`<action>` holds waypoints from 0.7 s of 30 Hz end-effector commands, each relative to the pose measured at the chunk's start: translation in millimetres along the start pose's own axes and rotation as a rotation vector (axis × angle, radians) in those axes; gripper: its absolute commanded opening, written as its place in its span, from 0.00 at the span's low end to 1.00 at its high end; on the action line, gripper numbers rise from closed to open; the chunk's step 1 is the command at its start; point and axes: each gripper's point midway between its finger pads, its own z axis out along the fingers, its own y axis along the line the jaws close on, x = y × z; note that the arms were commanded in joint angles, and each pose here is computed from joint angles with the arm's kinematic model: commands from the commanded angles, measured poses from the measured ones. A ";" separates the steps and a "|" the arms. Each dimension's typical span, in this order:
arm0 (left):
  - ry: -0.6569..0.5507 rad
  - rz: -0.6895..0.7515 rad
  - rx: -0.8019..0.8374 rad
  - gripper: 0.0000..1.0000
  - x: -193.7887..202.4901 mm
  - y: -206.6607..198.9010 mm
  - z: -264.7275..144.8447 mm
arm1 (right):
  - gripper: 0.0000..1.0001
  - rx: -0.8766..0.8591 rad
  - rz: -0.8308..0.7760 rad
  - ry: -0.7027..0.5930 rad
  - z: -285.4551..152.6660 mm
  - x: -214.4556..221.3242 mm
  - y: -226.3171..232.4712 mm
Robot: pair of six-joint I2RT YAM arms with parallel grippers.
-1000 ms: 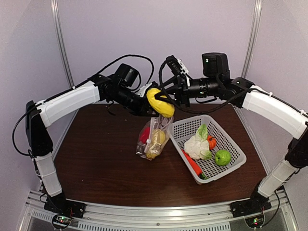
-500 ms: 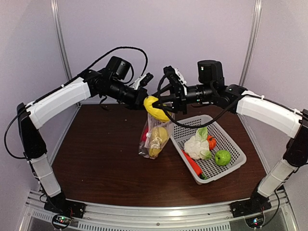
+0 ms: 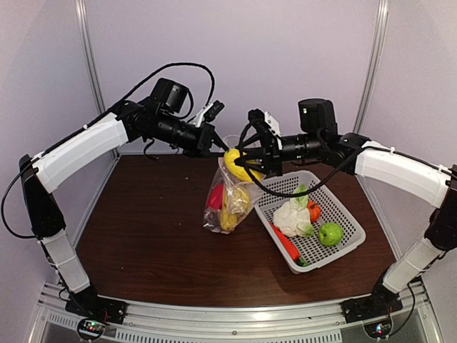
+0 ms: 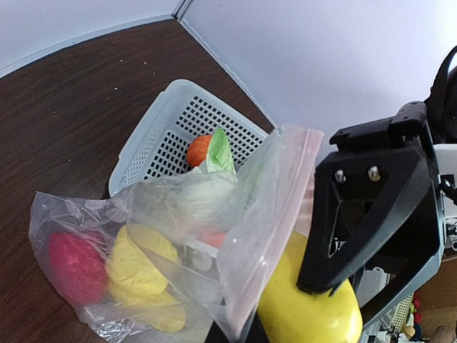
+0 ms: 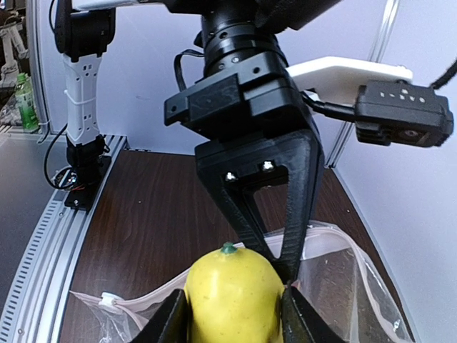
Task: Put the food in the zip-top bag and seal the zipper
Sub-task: Place the fake fruit in the zipper food storage bag.
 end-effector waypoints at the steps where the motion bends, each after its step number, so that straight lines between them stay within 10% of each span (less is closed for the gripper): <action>1: -0.065 0.047 0.020 0.00 -12.8 -16.4 -17.0 | 0.54 0.127 -0.023 0.037 -13.7 1.1 -16.3; 15: -0.057 0.024 -0.157 0.00 -12.4 21.6 -9.8 | 0.84 0.320 0.118 0.091 -39.2 -21.3 -42.0; 21: -0.118 0.068 -0.581 0.00 -25.7 66.4 -53.7 | 0.88 0.431 0.210 0.247 -55.5 9.5 -53.0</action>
